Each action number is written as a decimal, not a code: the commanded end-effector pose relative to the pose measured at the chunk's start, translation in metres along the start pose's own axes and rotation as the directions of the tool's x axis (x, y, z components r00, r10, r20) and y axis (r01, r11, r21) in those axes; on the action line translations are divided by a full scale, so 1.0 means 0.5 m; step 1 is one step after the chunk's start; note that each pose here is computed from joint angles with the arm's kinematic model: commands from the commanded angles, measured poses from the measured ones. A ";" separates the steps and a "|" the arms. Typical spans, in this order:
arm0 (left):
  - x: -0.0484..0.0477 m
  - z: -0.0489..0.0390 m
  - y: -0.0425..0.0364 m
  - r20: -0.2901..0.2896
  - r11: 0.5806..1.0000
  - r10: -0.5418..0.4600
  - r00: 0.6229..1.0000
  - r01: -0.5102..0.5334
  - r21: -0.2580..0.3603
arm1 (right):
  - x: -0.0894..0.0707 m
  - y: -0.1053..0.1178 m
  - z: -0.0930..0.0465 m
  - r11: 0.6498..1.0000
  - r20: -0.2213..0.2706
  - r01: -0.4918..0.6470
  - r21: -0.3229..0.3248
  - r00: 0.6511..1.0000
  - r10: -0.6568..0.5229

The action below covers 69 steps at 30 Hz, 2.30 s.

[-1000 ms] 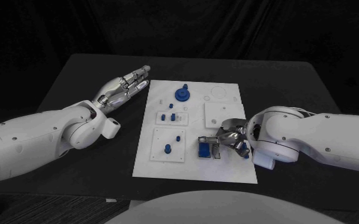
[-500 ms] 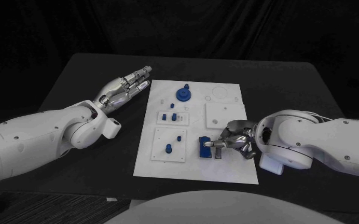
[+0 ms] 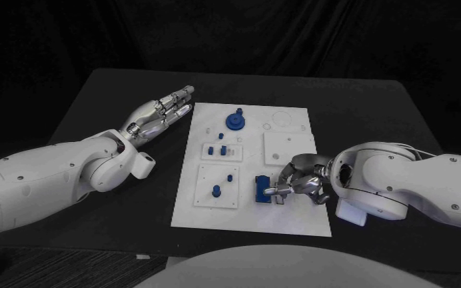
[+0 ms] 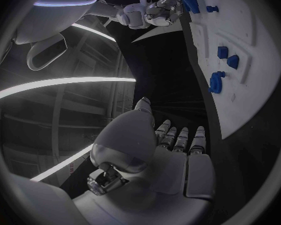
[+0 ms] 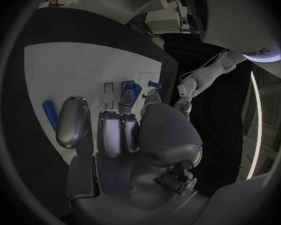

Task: Assemble the parts on the task board

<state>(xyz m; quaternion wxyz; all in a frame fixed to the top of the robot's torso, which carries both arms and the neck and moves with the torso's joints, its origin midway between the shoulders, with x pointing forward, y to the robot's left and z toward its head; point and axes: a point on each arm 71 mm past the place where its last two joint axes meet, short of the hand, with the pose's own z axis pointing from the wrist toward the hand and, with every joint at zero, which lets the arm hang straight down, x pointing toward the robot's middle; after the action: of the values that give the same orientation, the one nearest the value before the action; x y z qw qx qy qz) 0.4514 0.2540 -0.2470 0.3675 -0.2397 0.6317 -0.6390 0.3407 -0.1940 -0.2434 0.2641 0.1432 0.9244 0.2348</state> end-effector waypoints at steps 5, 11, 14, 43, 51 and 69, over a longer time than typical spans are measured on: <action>0.004 0.000 0.000 -0.013 1.000 -0.011 1.000 0.011 0.006 | 0.007 -0.002 0.009 0.999 -0.050 0.044 0.008 0.998 -0.044; 0.002 -0.002 0.000 -0.012 1.000 -0.011 1.000 0.011 0.003 | 0.009 -0.001 0.017 0.999 -0.054 0.048 0.020 0.997 -0.047; 0.002 -0.002 0.000 -0.011 1.000 -0.011 1.000 0.011 0.003 | 0.010 -0.002 0.019 0.999 -0.053 0.046 0.026 0.998 -0.045; 0.002 -0.002 0.002 -0.016 1.000 -0.015 1.000 0.015 -0.001 | 0.007 -0.017 0.039 0.998 -0.023 0.017 0.062 1.000 -0.015; 0.003 -0.002 0.003 -0.019 1.000 -0.017 1.000 0.017 -0.005 | 0.008 -0.018 0.040 0.998 -0.030 0.020 0.058 0.999 -0.019; 0.001 -0.005 0.004 -0.017 1.000 -0.017 1.000 0.017 -0.012 | -0.026 -0.021 -0.014 1.000 0.076 -0.017 -0.016 0.997 0.019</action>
<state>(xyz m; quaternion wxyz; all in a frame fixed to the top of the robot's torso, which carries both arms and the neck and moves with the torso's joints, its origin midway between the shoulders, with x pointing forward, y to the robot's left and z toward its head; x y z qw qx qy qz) 0.4506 0.2566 -0.2496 0.3602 -0.2437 0.6384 -0.6351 0.3422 -0.2111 -0.2463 0.2698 0.1546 0.9245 0.2204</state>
